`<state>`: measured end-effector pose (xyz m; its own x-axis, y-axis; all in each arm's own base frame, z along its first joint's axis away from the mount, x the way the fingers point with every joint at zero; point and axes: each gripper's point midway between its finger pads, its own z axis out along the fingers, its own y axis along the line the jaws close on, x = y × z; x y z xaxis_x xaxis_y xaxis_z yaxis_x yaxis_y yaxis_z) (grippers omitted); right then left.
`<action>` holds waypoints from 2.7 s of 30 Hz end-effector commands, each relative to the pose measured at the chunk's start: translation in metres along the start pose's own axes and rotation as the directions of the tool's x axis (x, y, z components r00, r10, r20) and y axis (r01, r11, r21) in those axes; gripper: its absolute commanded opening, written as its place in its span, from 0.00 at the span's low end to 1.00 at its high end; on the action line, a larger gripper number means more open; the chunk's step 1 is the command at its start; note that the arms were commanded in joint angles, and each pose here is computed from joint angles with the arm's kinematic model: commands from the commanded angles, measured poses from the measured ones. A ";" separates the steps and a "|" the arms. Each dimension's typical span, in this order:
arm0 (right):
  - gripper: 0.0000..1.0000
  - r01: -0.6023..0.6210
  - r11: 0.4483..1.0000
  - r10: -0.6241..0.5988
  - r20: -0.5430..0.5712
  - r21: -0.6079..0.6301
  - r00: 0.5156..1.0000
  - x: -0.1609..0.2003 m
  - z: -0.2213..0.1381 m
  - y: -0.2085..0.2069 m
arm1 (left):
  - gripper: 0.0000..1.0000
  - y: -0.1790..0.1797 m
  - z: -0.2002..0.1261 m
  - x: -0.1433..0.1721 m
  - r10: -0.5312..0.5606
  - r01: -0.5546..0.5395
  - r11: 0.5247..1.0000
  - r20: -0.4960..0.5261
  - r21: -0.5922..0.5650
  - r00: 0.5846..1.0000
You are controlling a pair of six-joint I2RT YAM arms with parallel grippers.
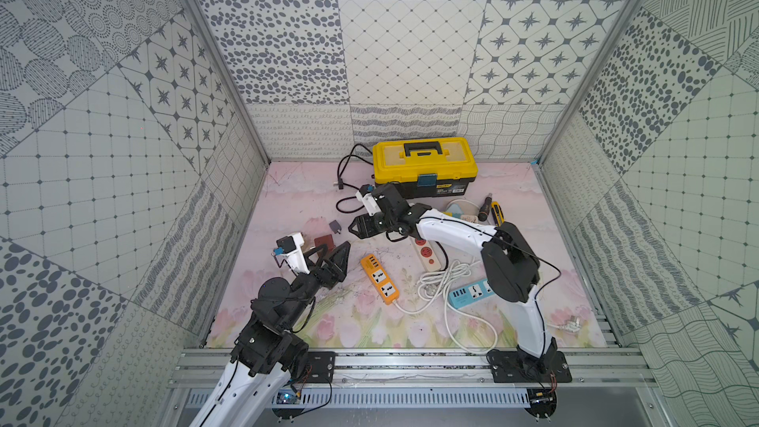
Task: Pull the plug off the socket
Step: Place the plug at the center of the board, then remove the plug from the socket.
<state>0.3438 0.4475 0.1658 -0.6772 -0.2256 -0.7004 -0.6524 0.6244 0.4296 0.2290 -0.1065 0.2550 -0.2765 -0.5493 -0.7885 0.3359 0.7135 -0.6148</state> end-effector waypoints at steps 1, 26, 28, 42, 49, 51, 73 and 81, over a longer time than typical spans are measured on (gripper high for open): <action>0.62 0.117 0.992 -0.123 0.209 0.039 0.970 -0.025 -0.050 -0.003 | 1.00 -0.031 0.011 -0.011 -0.076 0.066 0.980 0.045 0.187 0.996; 0.60 -0.154 0.945 0.129 0.106 0.288 0.986 0.035 -0.109 -0.143 | 0.84 0.000 0.165 0.138 -0.458 0.512 0.858 -0.524 -0.048 0.718; 0.60 -0.143 0.931 0.128 0.065 0.336 0.990 0.033 -0.104 -0.152 | 0.84 0.015 0.175 0.155 -0.493 0.497 0.855 -0.527 -0.148 0.692; 0.60 -0.038 0.837 0.136 -0.140 0.546 0.981 0.038 -0.079 -0.177 | 0.82 0.042 0.189 0.180 -0.571 0.454 0.821 -0.520 -0.346 0.635; 0.56 0.043 0.800 0.113 -0.221 0.599 0.969 0.047 -0.073 -0.181 | 0.80 0.046 0.189 0.188 -0.609 0.478 0.793 -0.515 -0.377 0.603; 0.55 0.048 0.796 0.115 -0.228 0.603 0.967 0.050 -0.071 -0.183 | 0.79 0.048 0.190 0.192 -0.623 0.487 0.782 -0.514 -0.389 0.590; 0.25 0.042 0.839 0.091 -0.216 0.542 0.972 0.045 -0.053 -0.172 | 0.46 0.061 0.228 0.226 -0.739 0.537 0.672 -0.510 -0.510 0.440; 0.24 0.006 0.877 0.110 -0.214 0.481 0.971 0.048 -0.043 -0.159 | 0.45 0.070 0.235 0.235 -0.759 0.539 0.649 -0.498 -0.537 0.419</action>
<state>0.4063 0.2835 0.0760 -0.8114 -0.3352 -0.4789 -0.3839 0.9234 0.0042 0.4016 -0.2887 0.0378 -0.8314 -0.5497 0.0810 -0.3515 0.4073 -0.8429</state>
